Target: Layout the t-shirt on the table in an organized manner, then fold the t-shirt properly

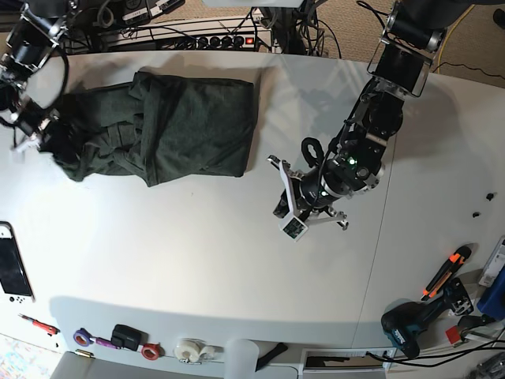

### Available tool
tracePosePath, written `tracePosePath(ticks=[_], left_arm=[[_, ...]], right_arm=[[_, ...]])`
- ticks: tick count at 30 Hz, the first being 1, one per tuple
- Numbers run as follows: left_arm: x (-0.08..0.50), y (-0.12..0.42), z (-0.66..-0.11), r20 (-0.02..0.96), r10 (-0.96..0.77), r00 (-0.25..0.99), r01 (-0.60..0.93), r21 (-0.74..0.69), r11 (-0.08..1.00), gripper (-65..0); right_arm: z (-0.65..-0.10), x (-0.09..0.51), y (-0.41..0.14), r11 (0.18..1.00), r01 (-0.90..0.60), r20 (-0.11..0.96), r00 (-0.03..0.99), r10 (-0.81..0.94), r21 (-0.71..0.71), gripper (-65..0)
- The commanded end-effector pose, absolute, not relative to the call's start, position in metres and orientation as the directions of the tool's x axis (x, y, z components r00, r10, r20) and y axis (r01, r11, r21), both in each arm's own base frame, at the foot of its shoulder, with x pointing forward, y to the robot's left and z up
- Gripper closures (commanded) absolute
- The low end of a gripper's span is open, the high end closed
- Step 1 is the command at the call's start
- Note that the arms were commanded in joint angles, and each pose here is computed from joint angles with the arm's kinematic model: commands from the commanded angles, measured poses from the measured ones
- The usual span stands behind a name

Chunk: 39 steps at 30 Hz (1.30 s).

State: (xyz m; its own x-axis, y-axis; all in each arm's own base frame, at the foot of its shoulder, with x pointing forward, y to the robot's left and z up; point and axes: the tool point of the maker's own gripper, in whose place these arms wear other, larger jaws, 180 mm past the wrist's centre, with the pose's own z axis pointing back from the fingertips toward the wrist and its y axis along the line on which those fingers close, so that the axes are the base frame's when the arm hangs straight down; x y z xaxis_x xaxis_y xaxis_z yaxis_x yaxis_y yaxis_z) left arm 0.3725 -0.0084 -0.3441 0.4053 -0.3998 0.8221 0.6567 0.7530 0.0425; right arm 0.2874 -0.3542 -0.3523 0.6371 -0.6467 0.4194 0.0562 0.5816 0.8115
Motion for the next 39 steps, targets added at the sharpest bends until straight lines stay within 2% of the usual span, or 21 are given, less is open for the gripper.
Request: tracePosePath(ticks=[1,5,15,30,34,39], left_arm=[[0.382,-0.013,-0.325,0.855,-0.375,0.358,0.658,0.054,0.751,-2.7],[0.382,-0.013,-0.325,0.855,-0.375,0.358,0.658,0.054,0.751,-2.7],[0.382,-0.013,-0.325,0.855,-0.375,0.357,0.657,0.055,0.752,-2.7],[0.382,-0.013,-0.325,0.856,-0.374,0.358,0.657,0.054,0.752,-2.7],[0.381,-0.013,-0.326,0.853,-0.375,0.362,0.657,0.052,0.752,-2.7],[0.38,-0.013,-0.328,0.85,-0.378,0.367,0.658,0.051,0.752,-2.7]], right_arm=[[-0.321,0.3,-0.369,0.621,-0.009,0.505,0.591,-0.629,0.784,0.0],[-0.309,0.311,-0.344,0.637,-0.094,0.561,0.583,-0.587,0.765,0.0],[-0.303,0.318,-0.258,0.578,-0.25,0.603,0.56,-0.568,0.777,0.0],[-0.256,0.275,-0.175,0.647,-0.438,0.772,0.479,-0.419,0.623,0.0],[-0.269,0.276,-0.151,0.649,-0.447,0.766,0.532,-0.36,0.616,0.0],[-0.302,0.273,-0.115,0.669,-0.464,0.74,0.644,-0.196,0.581,0.0]])
